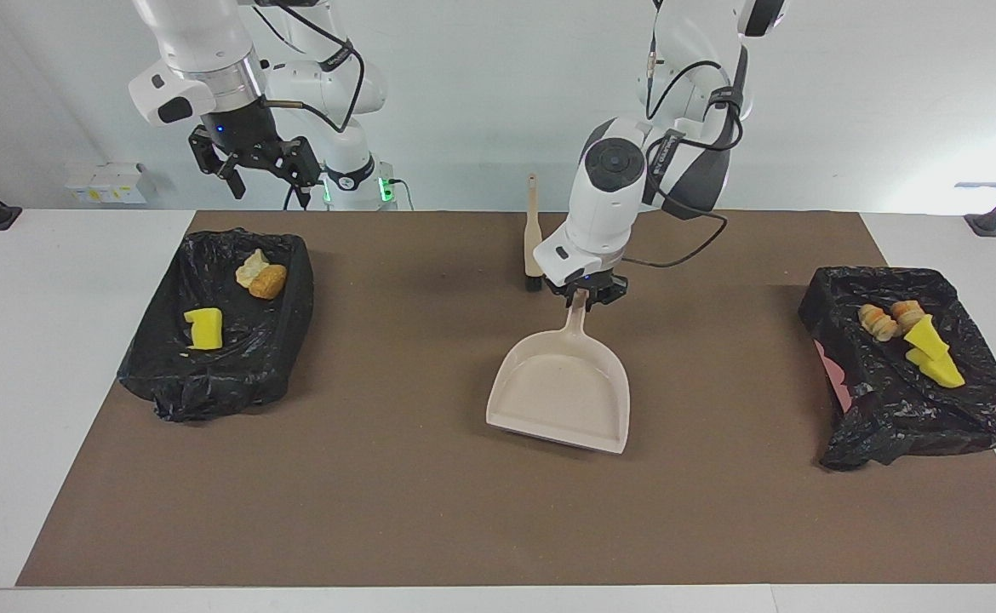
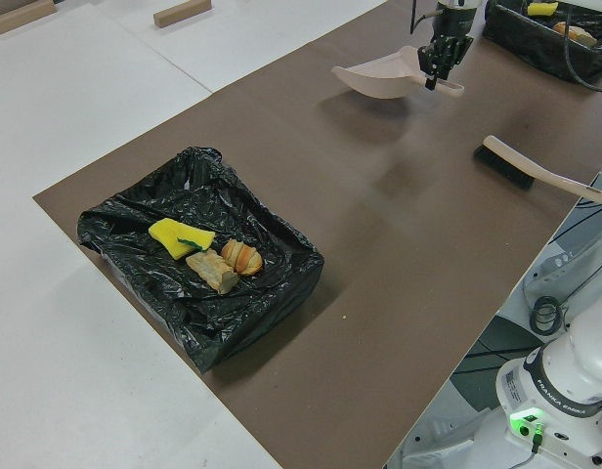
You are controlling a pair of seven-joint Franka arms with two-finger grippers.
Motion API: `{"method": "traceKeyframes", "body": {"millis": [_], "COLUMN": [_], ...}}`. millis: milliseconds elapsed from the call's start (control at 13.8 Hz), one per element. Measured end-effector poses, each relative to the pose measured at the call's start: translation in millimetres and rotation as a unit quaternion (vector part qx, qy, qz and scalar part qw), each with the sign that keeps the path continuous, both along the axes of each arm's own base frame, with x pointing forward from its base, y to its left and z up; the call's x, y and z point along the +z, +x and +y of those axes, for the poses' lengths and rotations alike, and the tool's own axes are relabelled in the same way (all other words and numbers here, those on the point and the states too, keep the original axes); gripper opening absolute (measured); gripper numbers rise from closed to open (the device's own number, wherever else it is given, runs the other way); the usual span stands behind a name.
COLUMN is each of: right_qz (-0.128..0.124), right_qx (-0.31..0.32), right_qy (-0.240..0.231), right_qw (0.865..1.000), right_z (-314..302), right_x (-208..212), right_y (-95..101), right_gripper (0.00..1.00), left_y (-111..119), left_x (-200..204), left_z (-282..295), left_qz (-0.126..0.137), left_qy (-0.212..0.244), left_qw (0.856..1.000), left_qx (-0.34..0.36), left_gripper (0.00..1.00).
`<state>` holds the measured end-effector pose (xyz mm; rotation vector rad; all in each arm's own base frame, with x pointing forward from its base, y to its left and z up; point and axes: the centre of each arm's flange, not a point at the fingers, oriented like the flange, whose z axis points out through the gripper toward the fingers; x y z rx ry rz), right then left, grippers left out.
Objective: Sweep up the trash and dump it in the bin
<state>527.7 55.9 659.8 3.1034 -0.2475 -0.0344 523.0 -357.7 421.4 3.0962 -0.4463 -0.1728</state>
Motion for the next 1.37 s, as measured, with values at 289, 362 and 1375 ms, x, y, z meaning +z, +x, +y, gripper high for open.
{"method": "traceKeyframes", "body": {"millis": [289,362,1375], "right_qz": [-0.001,-0.002,-0.004], "right_qx": [0.003,0.003,-0.006], "right_qy": [0.0,0.0,0.002], "right_qw": [1.0,1.0,1.0], "right_z": [3.0,3.3,-17.7], "right_x": [0.9,1.4,4.2], "right_y": [-0.4,-0.4,1.4], "right_gripper": [1.0,1.0,1.0], "left_y": [-21.3,-23.6,89.8], "left_x": [-43.2,-48.9,64.4], "left_z": [-23.4,-23.0,184.1], "left_qz": [-0.01,-0.009,-0.099], "left_qy": [-0.008,-0.006,-0.045], "left_qw": [0.998,0.998,0.989], "left_qx": [0.058,0.066,0.098], "left_gripper": [0.32,0.32,1.0]}}
